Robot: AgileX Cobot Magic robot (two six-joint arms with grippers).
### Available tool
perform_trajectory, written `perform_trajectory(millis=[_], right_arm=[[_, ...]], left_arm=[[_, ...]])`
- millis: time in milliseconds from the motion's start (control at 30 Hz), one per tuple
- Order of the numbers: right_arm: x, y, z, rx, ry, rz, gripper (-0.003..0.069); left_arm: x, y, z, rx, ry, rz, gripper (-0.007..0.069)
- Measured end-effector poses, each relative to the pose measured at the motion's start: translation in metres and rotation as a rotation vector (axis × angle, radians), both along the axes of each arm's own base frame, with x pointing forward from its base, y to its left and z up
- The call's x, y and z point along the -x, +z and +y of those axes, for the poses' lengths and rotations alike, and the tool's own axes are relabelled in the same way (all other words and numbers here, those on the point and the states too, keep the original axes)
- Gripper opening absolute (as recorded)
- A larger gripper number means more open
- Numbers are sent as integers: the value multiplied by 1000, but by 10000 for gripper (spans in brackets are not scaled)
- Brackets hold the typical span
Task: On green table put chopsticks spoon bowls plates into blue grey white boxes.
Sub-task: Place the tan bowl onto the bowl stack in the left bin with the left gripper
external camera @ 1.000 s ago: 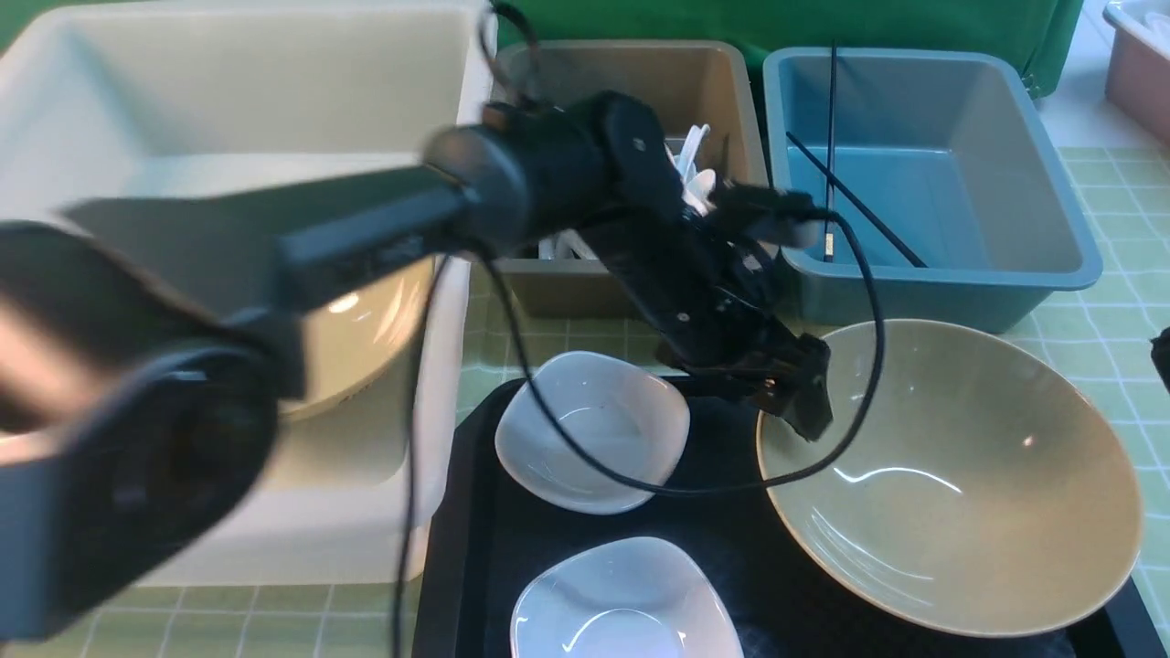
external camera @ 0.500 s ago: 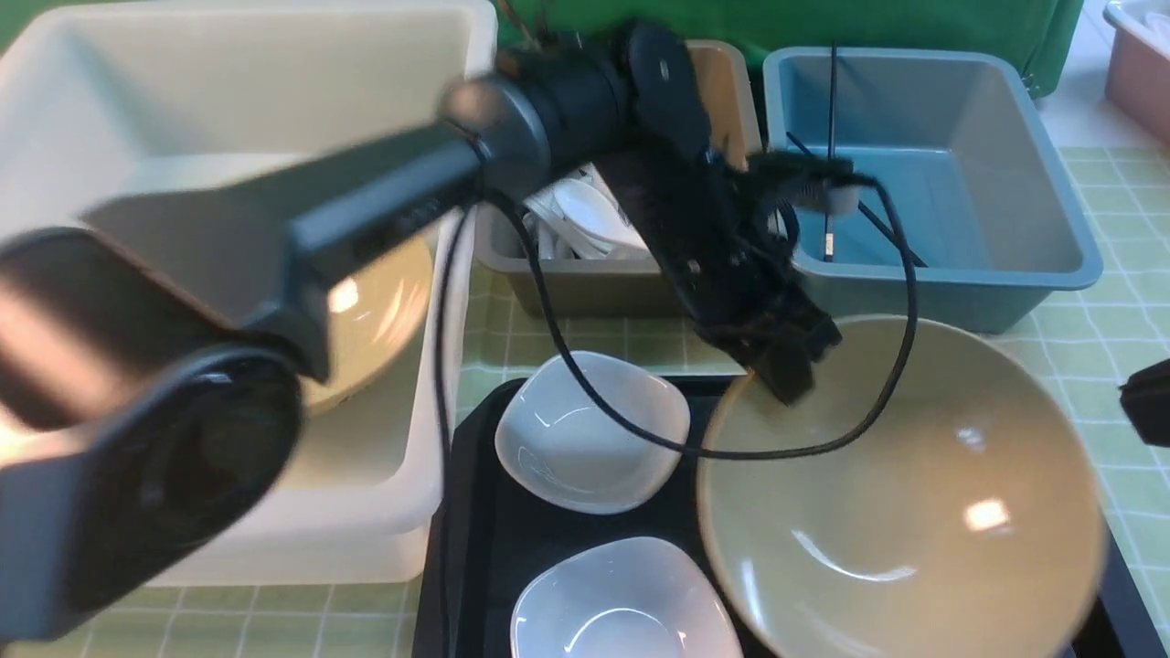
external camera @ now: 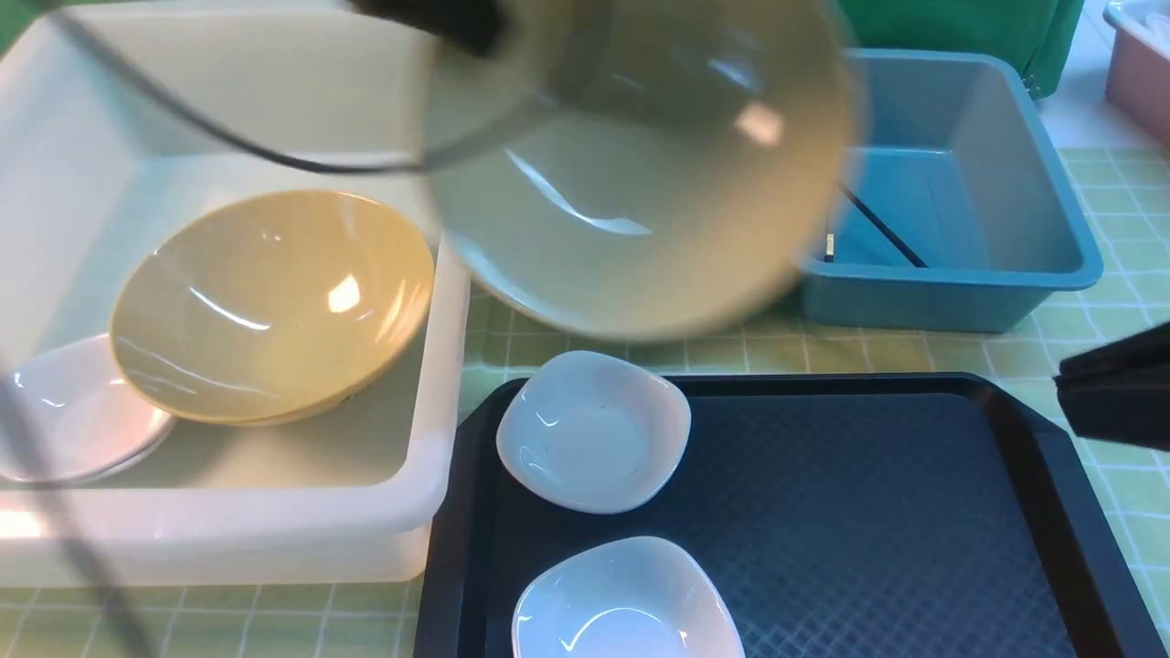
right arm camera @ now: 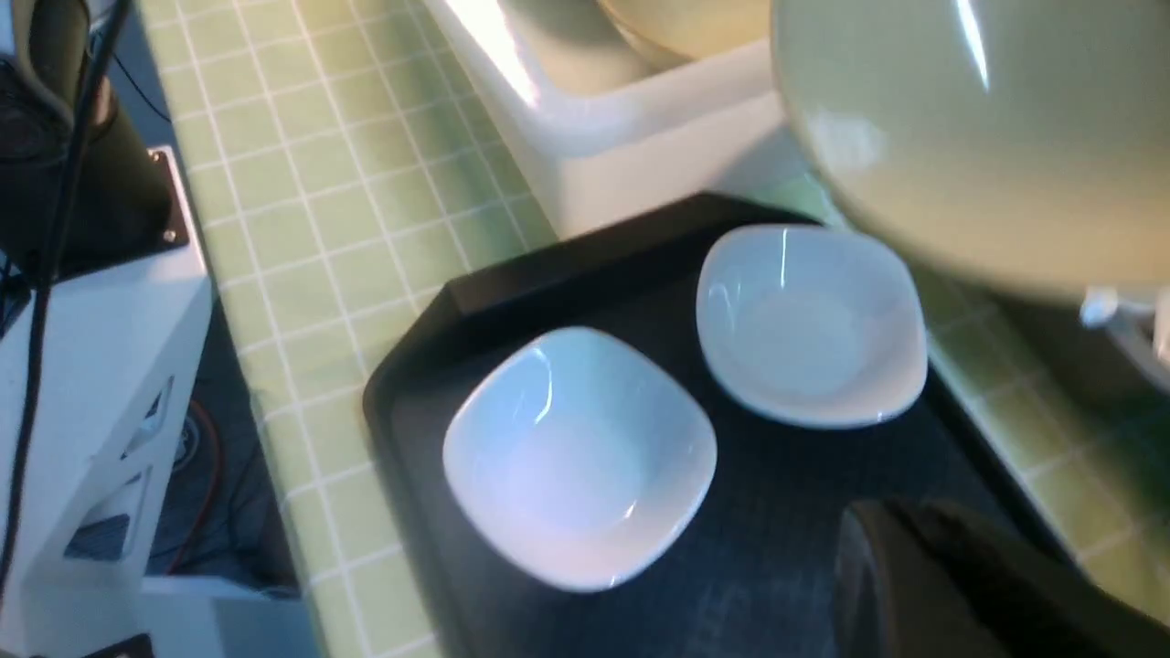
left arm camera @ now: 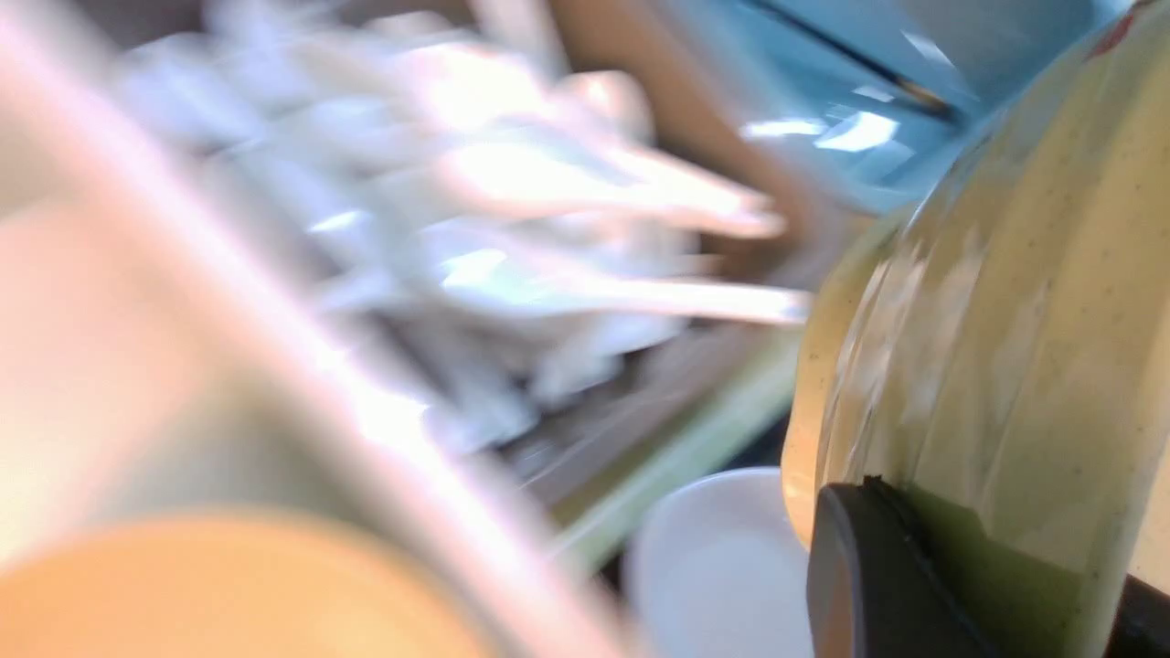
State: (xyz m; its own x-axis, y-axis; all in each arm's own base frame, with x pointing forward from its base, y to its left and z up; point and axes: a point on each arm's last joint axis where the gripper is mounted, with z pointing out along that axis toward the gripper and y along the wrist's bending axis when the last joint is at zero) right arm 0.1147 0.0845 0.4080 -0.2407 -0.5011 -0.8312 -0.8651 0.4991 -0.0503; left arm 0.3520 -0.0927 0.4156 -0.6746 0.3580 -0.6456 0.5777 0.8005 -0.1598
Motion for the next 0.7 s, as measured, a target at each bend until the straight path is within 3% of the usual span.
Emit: perform_trajectory(millis=[133,167,300,467,700], right_arm=[[-8,0,6,-103,-2,-39,35],[-8,0,6,-102,-2,-37,35],[-26,-5,16,-155,35,-24,36],[-38,-13,20,-154,43,25,39],[-40,-14,21,-143,60,16,48]], left_arm=[[10,-37,77,-6,239,149,15],[10,-40,81,-4,251,159,15],[34,-94,155,110,487,348,15],[42,-118,191,222,626,329,18],[31,-129,197,280,609,287,18]])
